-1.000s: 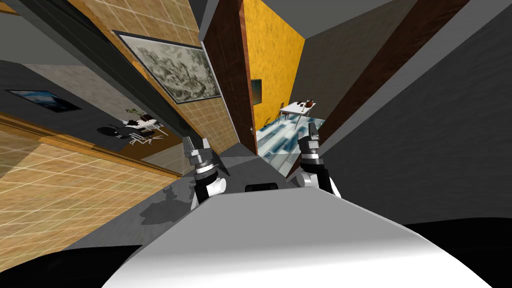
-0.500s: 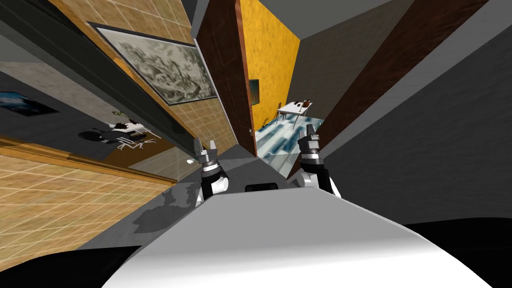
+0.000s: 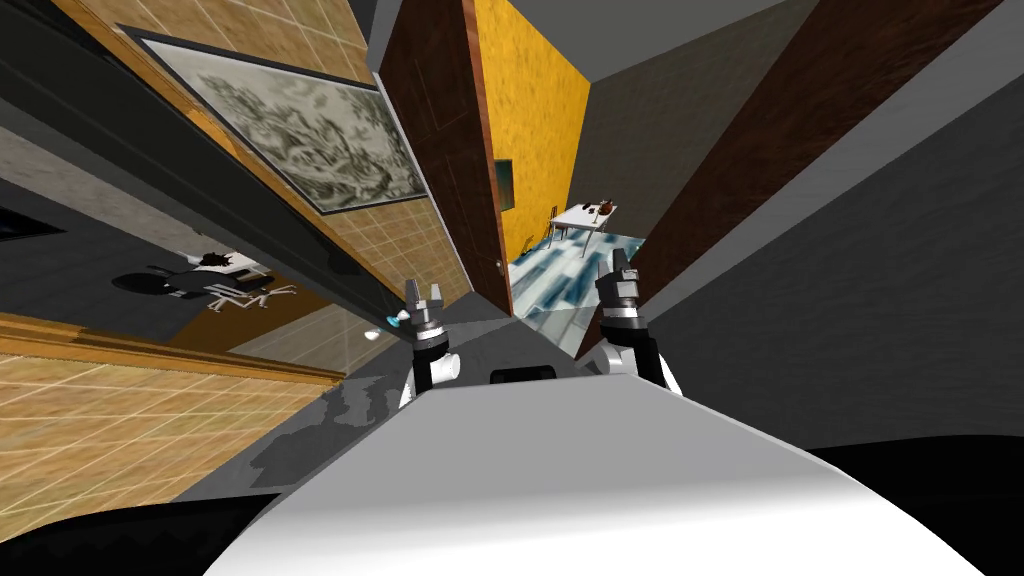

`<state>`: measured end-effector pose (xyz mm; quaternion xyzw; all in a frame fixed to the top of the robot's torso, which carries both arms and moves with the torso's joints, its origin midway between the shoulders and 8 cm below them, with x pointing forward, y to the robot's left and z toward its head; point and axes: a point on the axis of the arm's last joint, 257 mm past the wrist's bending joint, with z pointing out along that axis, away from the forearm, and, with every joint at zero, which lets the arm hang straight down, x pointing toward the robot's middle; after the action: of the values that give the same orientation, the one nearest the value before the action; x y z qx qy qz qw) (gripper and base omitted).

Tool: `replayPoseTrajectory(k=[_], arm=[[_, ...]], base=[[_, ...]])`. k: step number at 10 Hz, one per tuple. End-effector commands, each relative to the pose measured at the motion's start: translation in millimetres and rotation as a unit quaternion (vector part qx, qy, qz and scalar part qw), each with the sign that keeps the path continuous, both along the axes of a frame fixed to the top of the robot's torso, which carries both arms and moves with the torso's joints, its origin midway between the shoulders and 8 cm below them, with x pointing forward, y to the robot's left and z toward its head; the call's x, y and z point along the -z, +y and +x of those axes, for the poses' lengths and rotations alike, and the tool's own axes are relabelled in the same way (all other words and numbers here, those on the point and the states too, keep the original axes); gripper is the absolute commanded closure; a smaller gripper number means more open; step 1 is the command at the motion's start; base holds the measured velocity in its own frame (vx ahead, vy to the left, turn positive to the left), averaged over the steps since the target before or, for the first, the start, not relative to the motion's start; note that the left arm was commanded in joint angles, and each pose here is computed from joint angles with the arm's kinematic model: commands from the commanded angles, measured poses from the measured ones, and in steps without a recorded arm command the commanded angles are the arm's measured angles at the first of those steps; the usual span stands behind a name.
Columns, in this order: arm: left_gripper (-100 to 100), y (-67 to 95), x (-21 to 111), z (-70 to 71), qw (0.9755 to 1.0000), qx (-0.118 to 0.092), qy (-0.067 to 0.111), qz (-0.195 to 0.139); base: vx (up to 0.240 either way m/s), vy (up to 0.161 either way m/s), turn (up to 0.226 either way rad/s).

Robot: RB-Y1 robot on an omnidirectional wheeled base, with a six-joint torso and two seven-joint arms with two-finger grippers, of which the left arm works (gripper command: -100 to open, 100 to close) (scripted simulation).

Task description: Push the door open

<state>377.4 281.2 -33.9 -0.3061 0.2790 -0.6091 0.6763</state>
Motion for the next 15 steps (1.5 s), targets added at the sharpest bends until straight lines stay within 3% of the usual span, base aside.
replayPoseTrajectory(k=[1,9,10,15], arm=[[-100,-2.5,10.0,8.9,0.9999,0.006,0.011,0.001],[-100,-20.7,79.8,48.9,0.9965,0.036,0.075,0.007],[-100,-20.7,79.9,48.9,0.9965,0.036,0.075,0.007],[-100,-32.1,118.6,66.8,0.9925,0.052,0.11,0.01]], base=[[0.089,0.064,-0.092],[0.088,0.084,-0.11],[0.064,0.056,-0.042],[0.063,0.069,-0.101]])
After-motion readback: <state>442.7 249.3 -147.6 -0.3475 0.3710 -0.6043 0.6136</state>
